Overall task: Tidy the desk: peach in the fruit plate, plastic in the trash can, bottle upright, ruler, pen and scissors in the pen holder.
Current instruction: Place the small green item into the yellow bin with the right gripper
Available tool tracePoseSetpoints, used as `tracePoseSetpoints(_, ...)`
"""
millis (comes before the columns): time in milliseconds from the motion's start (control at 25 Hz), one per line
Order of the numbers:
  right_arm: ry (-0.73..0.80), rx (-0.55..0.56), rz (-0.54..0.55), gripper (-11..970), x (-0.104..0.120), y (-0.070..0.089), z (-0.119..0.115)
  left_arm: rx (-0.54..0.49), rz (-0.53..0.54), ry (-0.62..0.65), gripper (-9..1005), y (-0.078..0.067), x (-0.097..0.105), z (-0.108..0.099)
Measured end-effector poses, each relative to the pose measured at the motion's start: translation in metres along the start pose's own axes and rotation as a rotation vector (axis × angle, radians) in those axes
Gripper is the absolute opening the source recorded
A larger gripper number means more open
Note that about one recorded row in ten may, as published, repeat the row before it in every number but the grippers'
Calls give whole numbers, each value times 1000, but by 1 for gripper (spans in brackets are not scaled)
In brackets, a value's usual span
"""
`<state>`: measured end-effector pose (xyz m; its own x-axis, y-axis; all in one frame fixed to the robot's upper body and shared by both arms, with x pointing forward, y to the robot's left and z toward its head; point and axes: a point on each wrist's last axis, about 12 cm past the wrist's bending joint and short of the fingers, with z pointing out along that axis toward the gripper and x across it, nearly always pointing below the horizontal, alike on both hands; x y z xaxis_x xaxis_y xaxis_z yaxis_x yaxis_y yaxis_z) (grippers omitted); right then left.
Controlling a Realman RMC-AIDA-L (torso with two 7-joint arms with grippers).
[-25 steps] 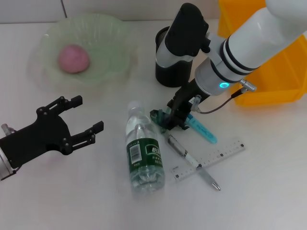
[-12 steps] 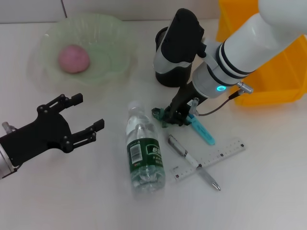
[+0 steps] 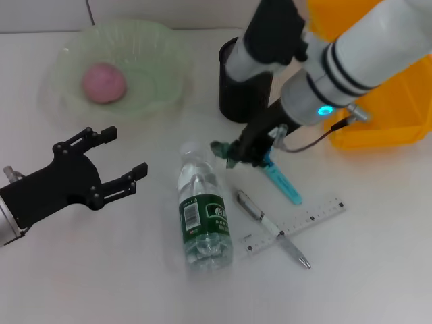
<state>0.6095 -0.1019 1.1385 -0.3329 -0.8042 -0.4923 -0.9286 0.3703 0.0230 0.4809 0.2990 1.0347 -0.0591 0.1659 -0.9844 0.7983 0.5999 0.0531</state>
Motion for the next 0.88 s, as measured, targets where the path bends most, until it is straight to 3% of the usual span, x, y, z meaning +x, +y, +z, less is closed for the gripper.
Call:
tracePoseSetpoints(40, -30, 19, 25, 74, 0, -5, -17, 0, 4, -2, 842, 1, -1, 1)
tracePoseSetpoints(80, -30, 19, 25, 64, 0, -5, -17, 0, 4, -2, 842, 1, -1, 1)
tracePoseSetpoints(120, -40, 68, 45, 54, 3, -9, -35, 1, 7, -4, 842, 2, -2, 1)
tracePoseSetpoints(200, -50, 102, 55, 53, 4, -12, -46, 2, 10, -6, 842, 3, -3, 3)
tracePoseSetpoints(280, -111, 202, 132, 53, 20, -23, -88, 0, 13, -11, 842, 4, -4, 3)
tracePoseSetpoints(400, -133, 224, 158, 51, 25, -27, -98, -2, 15, -20, 842, 6, -6, 4)
tracePoseSetpoints(440, -176, 288, 222, 51, 40, -37, -117, -1, 17, -21, 842, 6, -7, 5)
tracePoseSetpoints(480, -176, 288, 222, 51, 40, -37, -117, -1, 17, -21, 842, 6, -7, 5)
tracePoseSetpoints(520, -205, 352, 282, 51, 55, -48, -131, 1, 18, -22, 842, 6, -7, 6)
tracePoseSetpoints(600, -219, 374, 308, 51, 63, -53, -137, 1, 18, -22, 842, 6, -7, 6)
tracePoseSetpoints(640, -248, 418, 358, 52, 79, -63, -148, 2, 19, -23, 842, 6, -8, 6)
tracePoseSetpoints(880, -260, 450, 477, 52, 109, -82, -145, -3, 19, -29, 841, 8, -9, 7)
